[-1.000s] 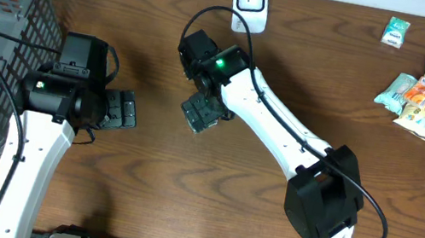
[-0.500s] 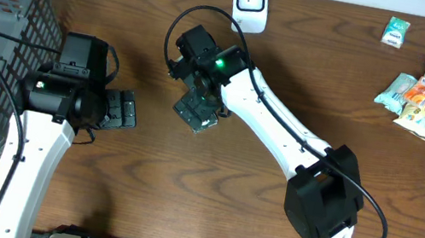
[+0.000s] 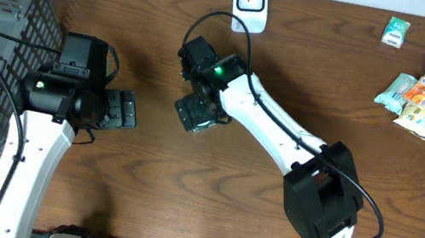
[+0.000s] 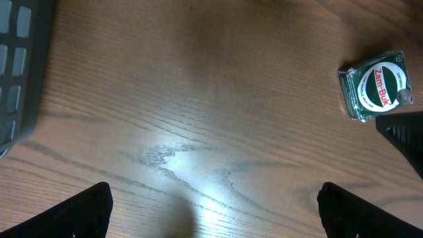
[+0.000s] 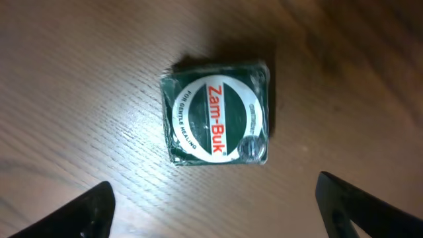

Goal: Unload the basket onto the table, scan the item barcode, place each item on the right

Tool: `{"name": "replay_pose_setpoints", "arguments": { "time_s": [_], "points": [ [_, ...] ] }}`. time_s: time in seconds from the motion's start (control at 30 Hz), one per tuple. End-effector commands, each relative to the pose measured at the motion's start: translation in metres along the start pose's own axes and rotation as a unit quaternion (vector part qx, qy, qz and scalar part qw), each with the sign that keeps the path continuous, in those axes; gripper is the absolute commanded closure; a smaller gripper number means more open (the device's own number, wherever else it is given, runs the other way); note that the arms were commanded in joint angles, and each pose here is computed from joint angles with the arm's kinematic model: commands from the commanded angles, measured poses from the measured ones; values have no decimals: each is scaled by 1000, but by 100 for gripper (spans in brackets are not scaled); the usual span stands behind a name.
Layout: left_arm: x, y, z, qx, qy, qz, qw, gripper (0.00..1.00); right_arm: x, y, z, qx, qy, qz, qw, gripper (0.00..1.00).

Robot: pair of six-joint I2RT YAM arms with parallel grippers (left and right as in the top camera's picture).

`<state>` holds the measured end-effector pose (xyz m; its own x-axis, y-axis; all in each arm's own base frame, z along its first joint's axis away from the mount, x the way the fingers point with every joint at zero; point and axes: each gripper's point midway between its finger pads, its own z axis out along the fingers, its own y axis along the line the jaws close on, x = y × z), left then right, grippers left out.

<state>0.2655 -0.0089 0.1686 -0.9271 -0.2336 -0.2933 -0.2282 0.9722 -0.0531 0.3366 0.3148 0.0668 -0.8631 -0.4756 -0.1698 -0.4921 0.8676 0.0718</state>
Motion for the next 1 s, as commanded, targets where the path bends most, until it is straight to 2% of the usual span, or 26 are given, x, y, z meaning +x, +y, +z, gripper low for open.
{"name": "replay_pose_setpoints", "arguments": {
  "time_s": [0.0,0.1,0.13,0.17,0.23,0.4,0.47,0.73,0.97],
  "points": [
    [2,1,2,-4,4,-3,1000,2,6,10,8,0,13,102,995,23],
    [2,1,2,-4,4,-3,1000,2,2,18,8,-4,1,103,995,34],
    [2,1,2,-4,4,-3,1000,2,0,22,9,-7,-5,104,995,46],
    [2,1,2,-4,4,-3,1000,2,-3,26,9,-11,-11,106,994,63],
    [2,1,2,-4,4,-3,1000,2,-7,31,9,-14,-22,111,993,77],
    [2,1,2,-4,4,-3,1000,2,-16,40,15,-21,-47,139,989,88],
    [2,1,2,-4,4,-3,1000,2,-18,45,19,-27,-53,148,987,96],
    [2,1,2,-4,4,-3,1000,2,-25,58,50,-44,-85,144,985,99],
    [2,1,2,-4,4,-3,1000,2,7,43,61,-10,-31,147,989,99]
  ]
}}
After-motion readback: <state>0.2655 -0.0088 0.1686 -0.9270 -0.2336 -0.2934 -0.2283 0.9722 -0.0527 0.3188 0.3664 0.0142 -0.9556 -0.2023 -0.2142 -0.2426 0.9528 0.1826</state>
